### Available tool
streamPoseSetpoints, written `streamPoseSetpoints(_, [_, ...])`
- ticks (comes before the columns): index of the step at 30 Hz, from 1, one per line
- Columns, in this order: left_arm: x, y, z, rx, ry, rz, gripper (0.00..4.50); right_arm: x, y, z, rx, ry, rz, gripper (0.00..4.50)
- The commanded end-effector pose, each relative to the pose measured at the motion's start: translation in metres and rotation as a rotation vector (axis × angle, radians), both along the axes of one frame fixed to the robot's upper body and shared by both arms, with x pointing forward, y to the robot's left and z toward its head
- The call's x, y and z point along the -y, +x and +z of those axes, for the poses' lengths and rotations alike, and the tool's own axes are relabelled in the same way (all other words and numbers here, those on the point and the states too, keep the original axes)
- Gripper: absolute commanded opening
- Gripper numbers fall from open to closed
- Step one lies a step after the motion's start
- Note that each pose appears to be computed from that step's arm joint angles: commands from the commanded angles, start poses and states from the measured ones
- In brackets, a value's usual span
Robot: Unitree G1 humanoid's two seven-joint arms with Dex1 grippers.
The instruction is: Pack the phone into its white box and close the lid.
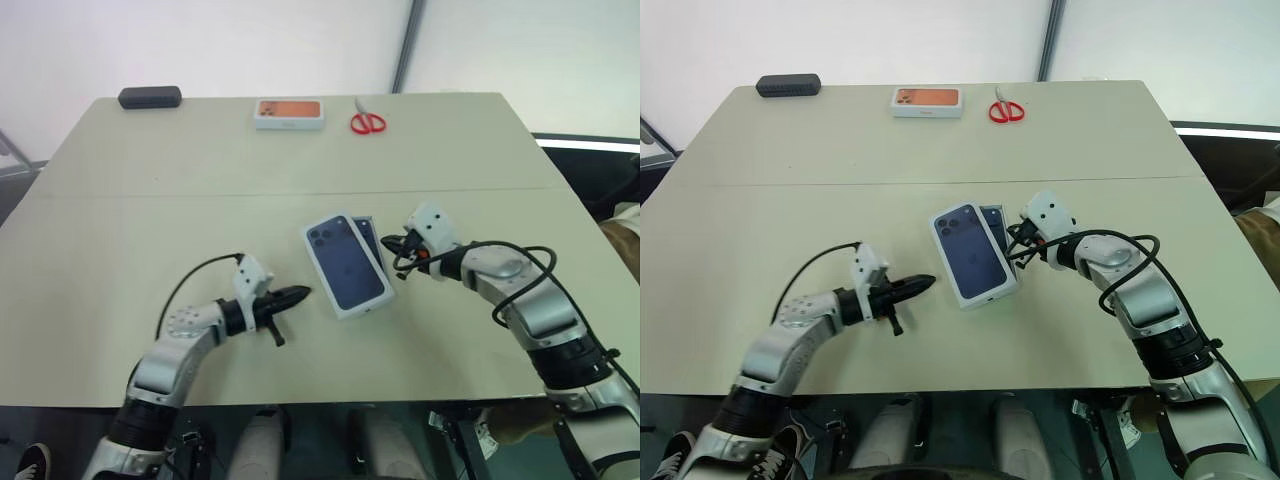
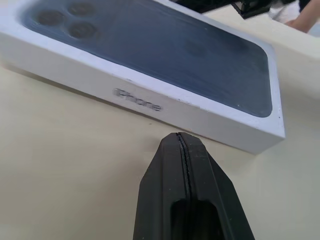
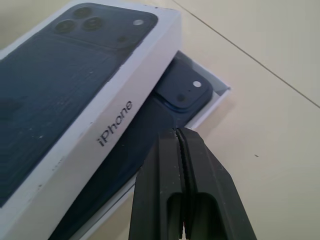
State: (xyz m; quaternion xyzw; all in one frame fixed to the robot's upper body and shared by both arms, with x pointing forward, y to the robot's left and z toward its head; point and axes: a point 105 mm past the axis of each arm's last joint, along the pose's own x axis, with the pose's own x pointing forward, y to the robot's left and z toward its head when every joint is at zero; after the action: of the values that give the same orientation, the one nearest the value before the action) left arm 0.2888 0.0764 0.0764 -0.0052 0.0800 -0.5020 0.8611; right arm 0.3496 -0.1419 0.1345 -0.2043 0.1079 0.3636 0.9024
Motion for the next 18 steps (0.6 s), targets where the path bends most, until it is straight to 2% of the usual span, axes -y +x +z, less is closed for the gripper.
streamPoseSetpoints(1, [0.009,0.008,0.013,0.073,-0.006,-0.006,0.0,0.002,-0.003,0.015,0.051,0.003,0.023,0.06])
streamPoseSetpoints(6, [0.016,0.016,0.01,0.064,-0.003,-0.004,0.0,0.001,-0.004,0.02,0.04,0.058,0.005,0.06])
streamPoseSetpoints(9, [0.02,0.017,0.01,0.077,0.001,-0.02,0.0,0.0,-0.009,0.013,0.04,0.0,0.032,0.06])
streamPoseSetpoints(18, [0.03,0.027,0.024,0.113,-0.034,-0.014,0.0,-0.001,-0.009,0.011,0.022,0.039,0.007,0.06])
